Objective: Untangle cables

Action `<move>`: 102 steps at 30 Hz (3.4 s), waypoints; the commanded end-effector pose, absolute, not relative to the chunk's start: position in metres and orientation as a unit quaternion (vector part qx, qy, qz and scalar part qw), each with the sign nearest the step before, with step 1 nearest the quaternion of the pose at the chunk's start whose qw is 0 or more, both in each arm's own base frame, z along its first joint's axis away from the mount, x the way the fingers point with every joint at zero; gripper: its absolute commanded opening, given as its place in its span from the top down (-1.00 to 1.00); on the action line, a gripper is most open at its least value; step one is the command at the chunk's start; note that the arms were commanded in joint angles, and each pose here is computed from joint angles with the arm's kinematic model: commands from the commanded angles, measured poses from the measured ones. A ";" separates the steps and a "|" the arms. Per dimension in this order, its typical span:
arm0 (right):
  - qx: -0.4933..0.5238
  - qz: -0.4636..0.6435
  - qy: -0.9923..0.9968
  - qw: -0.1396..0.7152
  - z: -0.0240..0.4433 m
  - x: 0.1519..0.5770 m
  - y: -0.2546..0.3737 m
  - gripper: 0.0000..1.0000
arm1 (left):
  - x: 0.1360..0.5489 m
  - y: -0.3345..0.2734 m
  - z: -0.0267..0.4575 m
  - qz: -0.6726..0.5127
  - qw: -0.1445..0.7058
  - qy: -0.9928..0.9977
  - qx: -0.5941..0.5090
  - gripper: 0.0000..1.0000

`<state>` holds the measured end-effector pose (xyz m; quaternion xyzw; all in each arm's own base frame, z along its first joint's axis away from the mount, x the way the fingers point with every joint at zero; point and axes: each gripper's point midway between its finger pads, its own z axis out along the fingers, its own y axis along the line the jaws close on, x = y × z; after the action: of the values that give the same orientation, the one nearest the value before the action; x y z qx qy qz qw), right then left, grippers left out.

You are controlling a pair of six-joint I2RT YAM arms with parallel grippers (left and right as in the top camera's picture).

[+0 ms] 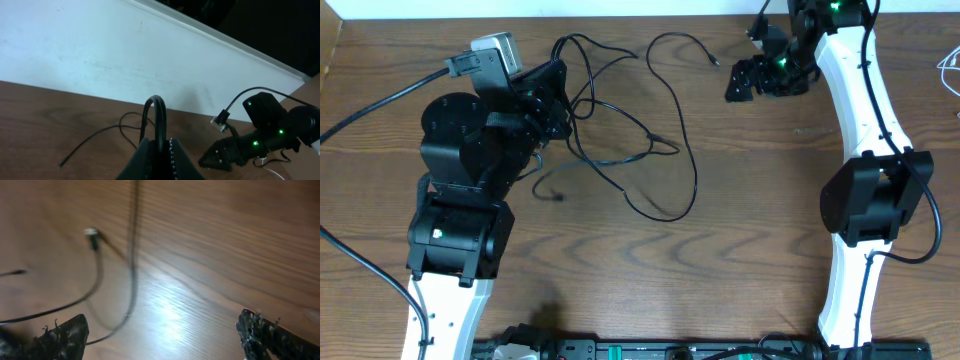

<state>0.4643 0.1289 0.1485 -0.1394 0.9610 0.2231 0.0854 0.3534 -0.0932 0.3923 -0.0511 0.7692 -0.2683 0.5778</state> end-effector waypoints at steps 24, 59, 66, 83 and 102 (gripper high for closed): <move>-0.365 0.360 0.840 0.179 0.264 0.393 0.248 -0.94 | 0.365 -0.084 0.402 -0.314 0.566 0.748 -0.152 0.85; -0.442 0.275 0.826 0.216 0.228 0.399 0.329 0.98 | 0.365 -0.082 0.398 -0.328 0.550 0.746 -0.184 0.85; -0.175 0.044 0.944 0.276 0.250 0.468 0.186 0.98 | 0.370 -0.042 0.385 -0.269 0.558 0.750 -0.232 0.85; 0.117 -0.051 0.963 0.236 0.276 0.442 -0.011 0.98 | 0.358 0.062 0.354 -0.092 0.560 0.765 -0.304 0.85; 0.128 -0.001 0.955 0.269 0.313 0.418 -0.041 0.98 | 0.362 0.059 0.324 -0.094 0.512 0.806 -0.282 0.85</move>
<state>0.4273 -0.0248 0.2965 0.1120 0.9616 0.0016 0.2505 0.3598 0.0581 0.3151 -0.2996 0.8038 -0.1018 0.5038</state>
